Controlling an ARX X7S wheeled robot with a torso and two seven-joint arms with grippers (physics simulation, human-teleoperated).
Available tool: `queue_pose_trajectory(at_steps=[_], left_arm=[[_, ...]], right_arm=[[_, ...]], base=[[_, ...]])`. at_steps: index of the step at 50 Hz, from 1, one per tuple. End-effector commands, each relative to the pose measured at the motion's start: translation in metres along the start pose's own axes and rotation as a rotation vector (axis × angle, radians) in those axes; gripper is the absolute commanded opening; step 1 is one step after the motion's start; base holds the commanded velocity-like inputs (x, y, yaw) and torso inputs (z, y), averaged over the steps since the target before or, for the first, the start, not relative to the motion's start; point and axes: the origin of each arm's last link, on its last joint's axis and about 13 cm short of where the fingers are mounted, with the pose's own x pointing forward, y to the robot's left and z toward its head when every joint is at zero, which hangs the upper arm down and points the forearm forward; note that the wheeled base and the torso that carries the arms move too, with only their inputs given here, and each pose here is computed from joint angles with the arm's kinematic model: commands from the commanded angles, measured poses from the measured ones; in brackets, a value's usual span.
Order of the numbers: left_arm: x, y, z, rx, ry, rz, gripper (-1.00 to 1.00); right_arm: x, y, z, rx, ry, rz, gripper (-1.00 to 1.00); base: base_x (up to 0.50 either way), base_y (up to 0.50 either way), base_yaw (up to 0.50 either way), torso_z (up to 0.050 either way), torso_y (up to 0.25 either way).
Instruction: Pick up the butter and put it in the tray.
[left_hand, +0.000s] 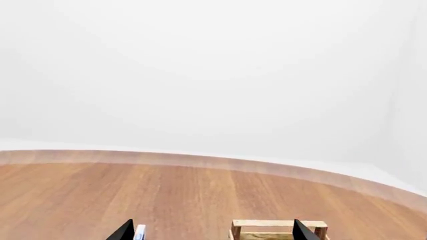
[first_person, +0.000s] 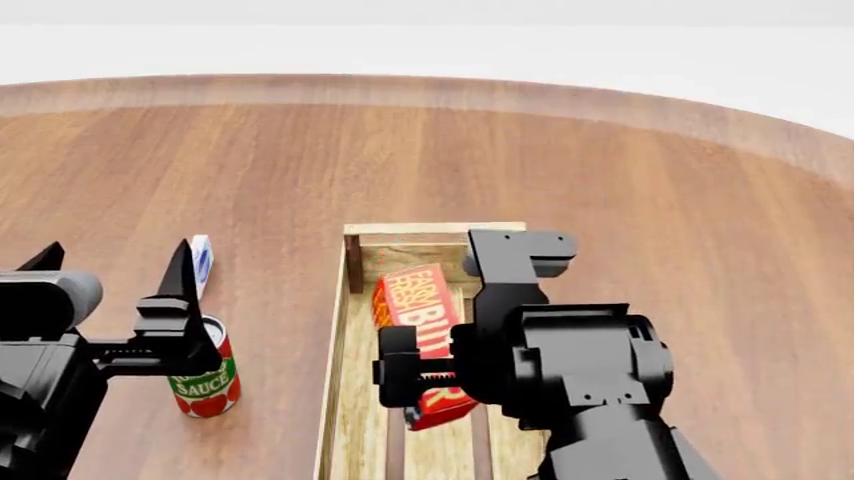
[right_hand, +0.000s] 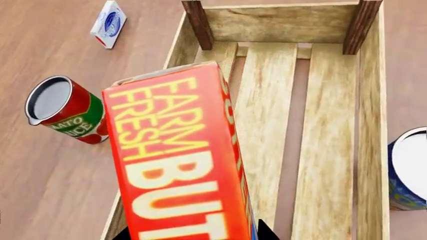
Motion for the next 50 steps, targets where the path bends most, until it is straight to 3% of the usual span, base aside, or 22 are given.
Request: queue_pose_trajectory(at_steps=[1, 31, 38, 50], left_arm=[[0.000, 0.001, -0.001, -0.003, 0.003, 0.003, 1.00], [0.001, 0.002, -0.002, -0.006, 0.004, 0.006, 1.00], [0.001, 0.002, -0.002, -0.008, 0.005, 0.005, 1.00], [0.001, 0.003, -0.002, -0.008, 0.005, 0.008, 1.00]], right_arm=[[0.000, 0.003, -0.002, 0.041, 0.014, 0.046, -1.00], [0.002, 0.001, -0.013, 0.102, 0.072, 0.038, -1.00], [0.002, 0.001, -0.019, 0.151, 0.118, 0.032, -1.00], [0.002, 0.001, -0.020, 0.151, 0.129, 0.047, -1.00]], base=[[0.00, 0.00, 0.00, 0.000, 0.000], [0.00, 0.00, 0.00, 0.000, 0.001], [0.00, 0.00, 0.00, 0.000, 0.001], [0.00, 0.00, 0.00, 0.001, 0.001]])
